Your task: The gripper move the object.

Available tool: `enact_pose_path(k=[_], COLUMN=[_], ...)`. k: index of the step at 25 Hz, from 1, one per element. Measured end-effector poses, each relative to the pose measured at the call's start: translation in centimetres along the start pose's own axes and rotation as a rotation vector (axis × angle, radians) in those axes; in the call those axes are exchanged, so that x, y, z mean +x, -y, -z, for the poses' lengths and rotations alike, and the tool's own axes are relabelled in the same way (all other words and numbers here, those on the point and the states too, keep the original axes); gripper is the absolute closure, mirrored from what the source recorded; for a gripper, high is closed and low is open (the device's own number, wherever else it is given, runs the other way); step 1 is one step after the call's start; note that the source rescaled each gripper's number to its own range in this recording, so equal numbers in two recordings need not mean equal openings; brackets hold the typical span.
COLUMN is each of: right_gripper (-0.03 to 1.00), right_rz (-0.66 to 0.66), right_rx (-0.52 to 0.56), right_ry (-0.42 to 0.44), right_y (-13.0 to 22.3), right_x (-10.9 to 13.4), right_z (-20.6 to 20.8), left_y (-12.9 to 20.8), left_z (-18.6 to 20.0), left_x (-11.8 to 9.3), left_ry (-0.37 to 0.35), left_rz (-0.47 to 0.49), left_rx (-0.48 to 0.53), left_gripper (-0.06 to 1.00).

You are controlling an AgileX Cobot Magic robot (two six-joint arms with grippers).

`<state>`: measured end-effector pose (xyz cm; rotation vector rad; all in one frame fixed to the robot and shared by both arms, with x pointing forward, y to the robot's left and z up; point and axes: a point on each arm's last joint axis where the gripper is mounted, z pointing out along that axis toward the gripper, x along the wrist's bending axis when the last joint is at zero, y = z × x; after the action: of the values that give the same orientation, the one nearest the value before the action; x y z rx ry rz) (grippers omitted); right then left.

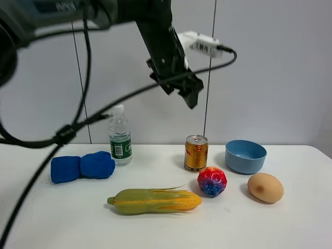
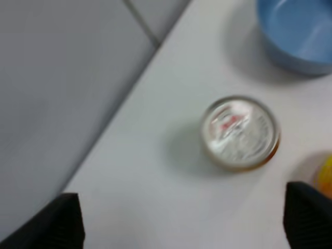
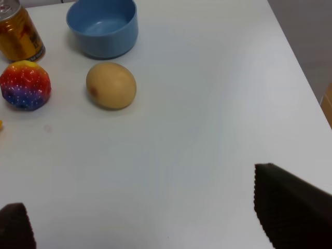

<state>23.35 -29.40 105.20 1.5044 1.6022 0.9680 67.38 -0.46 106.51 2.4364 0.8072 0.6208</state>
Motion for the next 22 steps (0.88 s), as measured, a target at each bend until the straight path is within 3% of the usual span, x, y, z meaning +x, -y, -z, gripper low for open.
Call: enact_pose_path(k=[4,9,10,12,17,22], right_gripper=[-0.03,-0.03,-0.03,-0.03,-0.03,-0.03], right_rz=[0.000,0.000,0.000,0.000,0.000,0.000], right_rx=[0.000,0.000,0.000,0.000,0.000,0.000], right_ry=[0.000,0.000,0.000,0.000,0.000,0.000], right_y=[0.0,0.0,0.0,0.0,0.0,0.0], right_x=[0.0,0.0,0.0,0.0,0.0,0.0], right_z=[0.0,0.0,0.0,0.0,0.0,0.0], left_y=[-0.9,0.6,2.2,4.5,11.2,18.8], left_z=[7.7,14.8,17.7,19.5,25.2,29.6], left_x=[1.7,3.1,3.8,4.4,5.6,4.4], left_ry=[-0.093,-0.135,-0.149,-0.159,-0.222,-0.290], left_rz=[-0.010,0.024,0.050,0.090,0.295,0.486], left_rx=[-0.011,-0.016,-0.003,0.037,0.089,0.131], left_gripper=[0.44,0.45,0.45,0.45,0.51,0.56])
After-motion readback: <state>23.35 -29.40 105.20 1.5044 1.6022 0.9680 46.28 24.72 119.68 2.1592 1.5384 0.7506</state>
